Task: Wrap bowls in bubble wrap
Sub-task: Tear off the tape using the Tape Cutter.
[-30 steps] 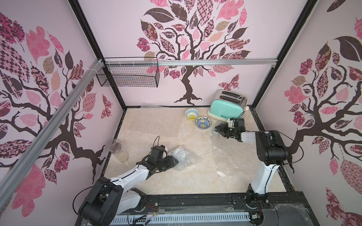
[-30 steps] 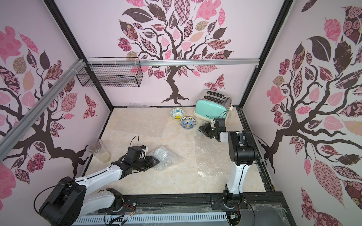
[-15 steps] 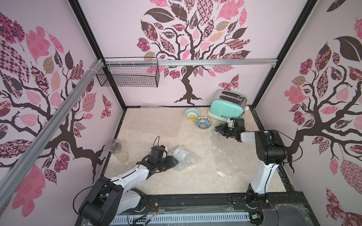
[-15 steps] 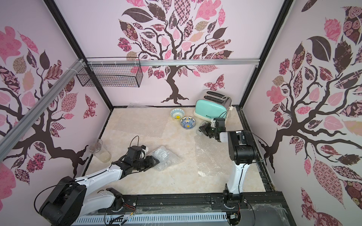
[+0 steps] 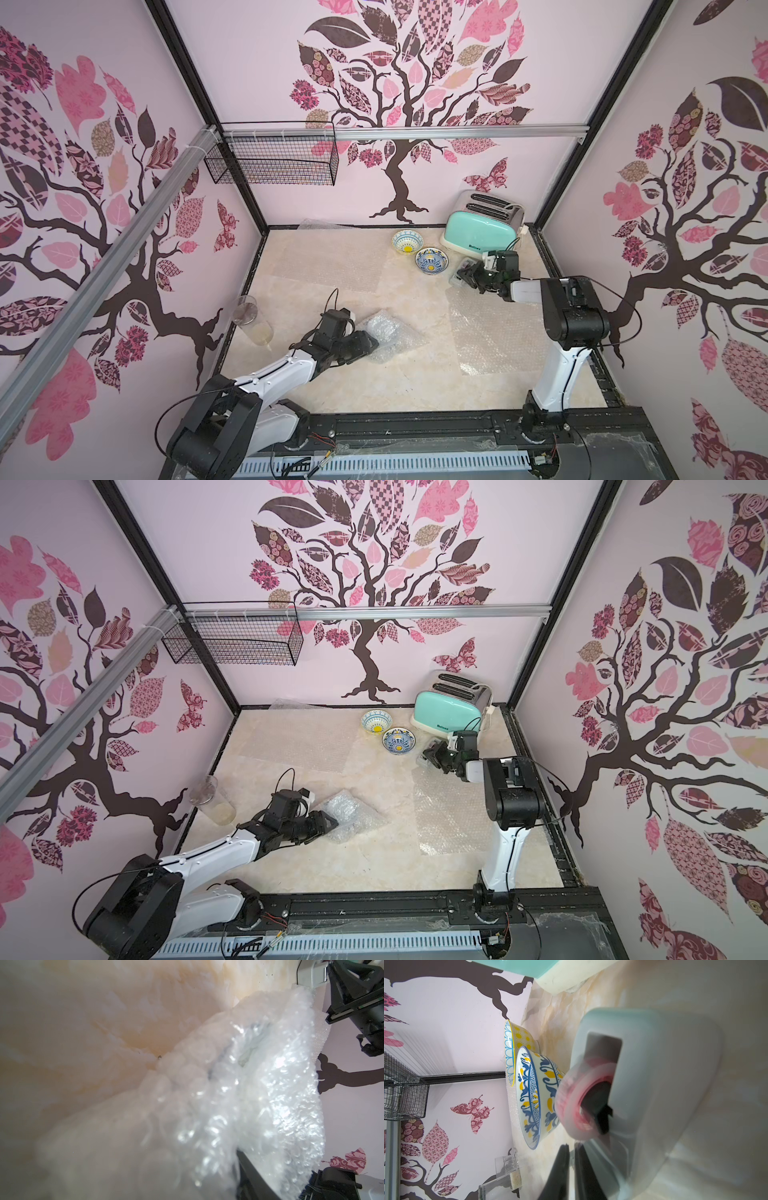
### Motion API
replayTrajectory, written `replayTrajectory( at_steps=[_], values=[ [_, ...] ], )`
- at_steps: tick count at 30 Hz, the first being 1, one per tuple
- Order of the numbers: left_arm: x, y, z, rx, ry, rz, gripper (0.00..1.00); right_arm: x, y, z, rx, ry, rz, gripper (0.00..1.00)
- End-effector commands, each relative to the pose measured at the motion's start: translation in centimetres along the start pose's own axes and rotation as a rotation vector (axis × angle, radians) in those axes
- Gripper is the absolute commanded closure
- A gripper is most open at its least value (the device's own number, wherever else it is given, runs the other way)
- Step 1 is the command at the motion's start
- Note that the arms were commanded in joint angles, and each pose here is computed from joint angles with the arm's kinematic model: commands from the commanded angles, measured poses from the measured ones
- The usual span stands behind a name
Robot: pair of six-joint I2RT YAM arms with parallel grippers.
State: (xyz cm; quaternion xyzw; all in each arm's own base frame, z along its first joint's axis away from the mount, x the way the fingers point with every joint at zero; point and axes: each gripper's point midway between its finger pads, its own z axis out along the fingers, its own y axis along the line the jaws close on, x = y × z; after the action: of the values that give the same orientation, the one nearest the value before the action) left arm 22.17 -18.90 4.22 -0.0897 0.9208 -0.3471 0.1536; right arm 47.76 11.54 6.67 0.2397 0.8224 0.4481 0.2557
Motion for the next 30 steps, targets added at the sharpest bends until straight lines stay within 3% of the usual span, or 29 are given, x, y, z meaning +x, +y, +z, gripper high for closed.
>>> replayTrajectory(
  at_steps=[1, 3, 15, 30],
  values=[
    [0.0, -0.2, 0.0, -0.001, 0.005, 0.015, 0.47, 0.6, 0.3, 0.3, -0.033, 0.027, -0.009, 0.93],
    [-0.1, -0.2, 0.0, -0.002, 0.006, 0.014, 0.47, 0.6, 0.4, 0.3, -0.042, 0.024, -0.009, 1.0],
    [-0.1, -0.2, 0.0, -0.001, 0.005, 0.018, 0.47, 0.9, 3.7, -1.7, -0.138, 0.004, -0.02, 1.0],
    [-0.1, -0.3, -0.1, 0.001, 0.003, 0.019, 0.47, 3.1, 4.8, -2.0, -0.151, 0.044, -0.009, 1.0]
  ],
)
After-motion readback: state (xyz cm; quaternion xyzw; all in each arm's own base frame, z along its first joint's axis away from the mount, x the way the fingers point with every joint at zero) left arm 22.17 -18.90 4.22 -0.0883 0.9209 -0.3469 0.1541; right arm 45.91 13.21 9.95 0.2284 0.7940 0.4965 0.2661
